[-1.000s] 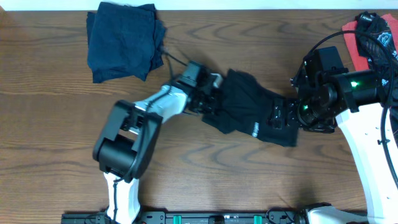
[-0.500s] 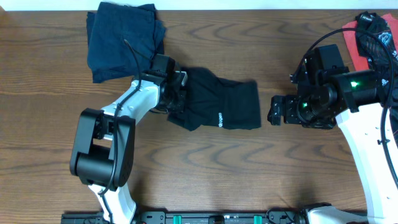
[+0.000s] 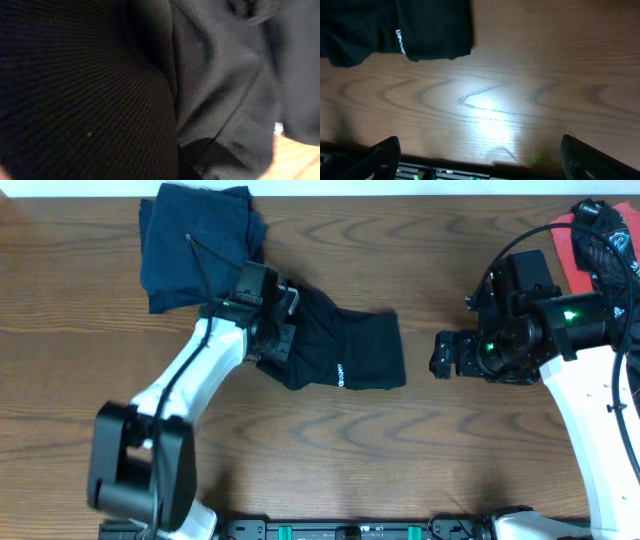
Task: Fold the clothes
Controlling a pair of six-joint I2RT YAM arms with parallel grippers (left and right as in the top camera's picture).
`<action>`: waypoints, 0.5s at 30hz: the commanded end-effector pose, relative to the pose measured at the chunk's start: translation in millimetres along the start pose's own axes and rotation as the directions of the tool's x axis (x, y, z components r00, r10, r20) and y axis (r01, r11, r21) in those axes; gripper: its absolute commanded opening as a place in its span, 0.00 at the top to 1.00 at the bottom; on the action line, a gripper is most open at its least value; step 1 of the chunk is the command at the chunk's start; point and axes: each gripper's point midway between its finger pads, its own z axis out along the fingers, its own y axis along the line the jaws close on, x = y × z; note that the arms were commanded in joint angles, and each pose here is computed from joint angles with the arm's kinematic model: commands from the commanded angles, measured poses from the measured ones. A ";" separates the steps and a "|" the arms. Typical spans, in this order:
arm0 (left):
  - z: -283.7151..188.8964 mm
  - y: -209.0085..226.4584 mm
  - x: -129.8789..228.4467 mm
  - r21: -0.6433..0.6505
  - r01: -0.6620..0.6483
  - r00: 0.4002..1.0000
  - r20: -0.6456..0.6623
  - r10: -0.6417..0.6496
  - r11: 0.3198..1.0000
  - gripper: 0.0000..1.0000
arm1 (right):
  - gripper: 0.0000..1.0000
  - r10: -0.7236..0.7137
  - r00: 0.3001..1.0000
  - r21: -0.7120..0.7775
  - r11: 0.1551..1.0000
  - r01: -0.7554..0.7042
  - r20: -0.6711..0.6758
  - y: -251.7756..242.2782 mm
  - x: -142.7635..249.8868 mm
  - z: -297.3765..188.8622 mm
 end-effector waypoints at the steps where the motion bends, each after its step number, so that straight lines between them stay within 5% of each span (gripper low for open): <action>1: -23.0 -9.2 -4.4 -0.014 -0.048 0.997 0.051 0.049 0.999 0.93 | 0.01 -0.017 1.000 -0.002 1.000 0.017 0.022 -0.7 -1.3 -1.4; 15: -21.8 -96.5 6.4 0.067 -0.263 0.964 0.059 0.260 0.962 0.92 | 0.01 0.031 0.999 -0.012 0.999 -0.031 0.012 -11.6 0.7 74.8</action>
